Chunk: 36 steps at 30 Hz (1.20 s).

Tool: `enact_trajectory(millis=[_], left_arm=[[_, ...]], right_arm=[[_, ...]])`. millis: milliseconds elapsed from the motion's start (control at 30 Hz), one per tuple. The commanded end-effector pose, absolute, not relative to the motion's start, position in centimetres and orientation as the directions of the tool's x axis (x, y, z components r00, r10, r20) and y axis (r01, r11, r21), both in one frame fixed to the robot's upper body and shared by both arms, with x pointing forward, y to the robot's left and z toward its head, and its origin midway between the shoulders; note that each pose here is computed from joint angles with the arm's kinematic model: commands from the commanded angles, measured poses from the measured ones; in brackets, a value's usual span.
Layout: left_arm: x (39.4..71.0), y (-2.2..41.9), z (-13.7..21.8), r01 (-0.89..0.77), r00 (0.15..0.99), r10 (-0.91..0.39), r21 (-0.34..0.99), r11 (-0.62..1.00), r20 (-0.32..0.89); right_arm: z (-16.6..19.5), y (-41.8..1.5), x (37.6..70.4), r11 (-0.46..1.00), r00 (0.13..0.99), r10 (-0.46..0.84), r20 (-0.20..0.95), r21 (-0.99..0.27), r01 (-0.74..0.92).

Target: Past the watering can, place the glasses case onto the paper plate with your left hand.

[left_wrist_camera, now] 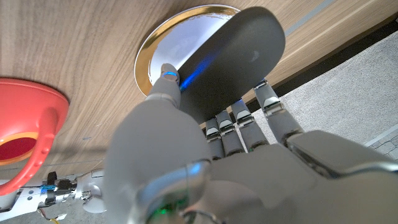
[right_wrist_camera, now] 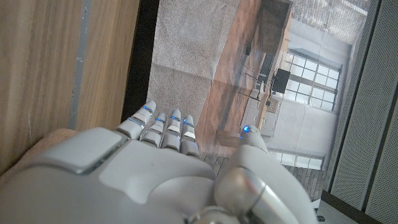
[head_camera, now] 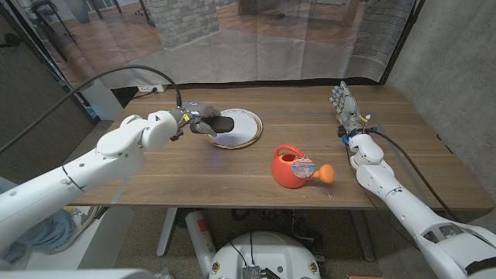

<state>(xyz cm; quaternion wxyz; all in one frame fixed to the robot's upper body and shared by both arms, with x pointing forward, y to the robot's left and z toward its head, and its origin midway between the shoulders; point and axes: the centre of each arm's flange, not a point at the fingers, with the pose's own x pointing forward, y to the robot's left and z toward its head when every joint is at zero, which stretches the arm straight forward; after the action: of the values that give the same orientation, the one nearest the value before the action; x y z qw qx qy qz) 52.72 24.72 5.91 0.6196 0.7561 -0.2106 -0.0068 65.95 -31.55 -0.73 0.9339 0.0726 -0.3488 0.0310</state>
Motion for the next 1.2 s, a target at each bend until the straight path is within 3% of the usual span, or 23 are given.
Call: enact_trajectory(millis=[33, 1200], left_arm=[[53.9, 25.2, 6.5, -0.317, 0.911, -0.319, 0.938, -0.139, 0.261], [57.9, 24.9, 7.1, -0.357, 0.882, -0.372, 0.925, -0.132, 0.288]], right_arm=[[-0.9, -31.9, 65.7, 0.987, 0.752, -0.002, 0.659, 0.121, -0.103], [-1.4, -31.8, 64.9, 0.987, 0.753, -0.015, 0.658, 0.128, -0.093]])
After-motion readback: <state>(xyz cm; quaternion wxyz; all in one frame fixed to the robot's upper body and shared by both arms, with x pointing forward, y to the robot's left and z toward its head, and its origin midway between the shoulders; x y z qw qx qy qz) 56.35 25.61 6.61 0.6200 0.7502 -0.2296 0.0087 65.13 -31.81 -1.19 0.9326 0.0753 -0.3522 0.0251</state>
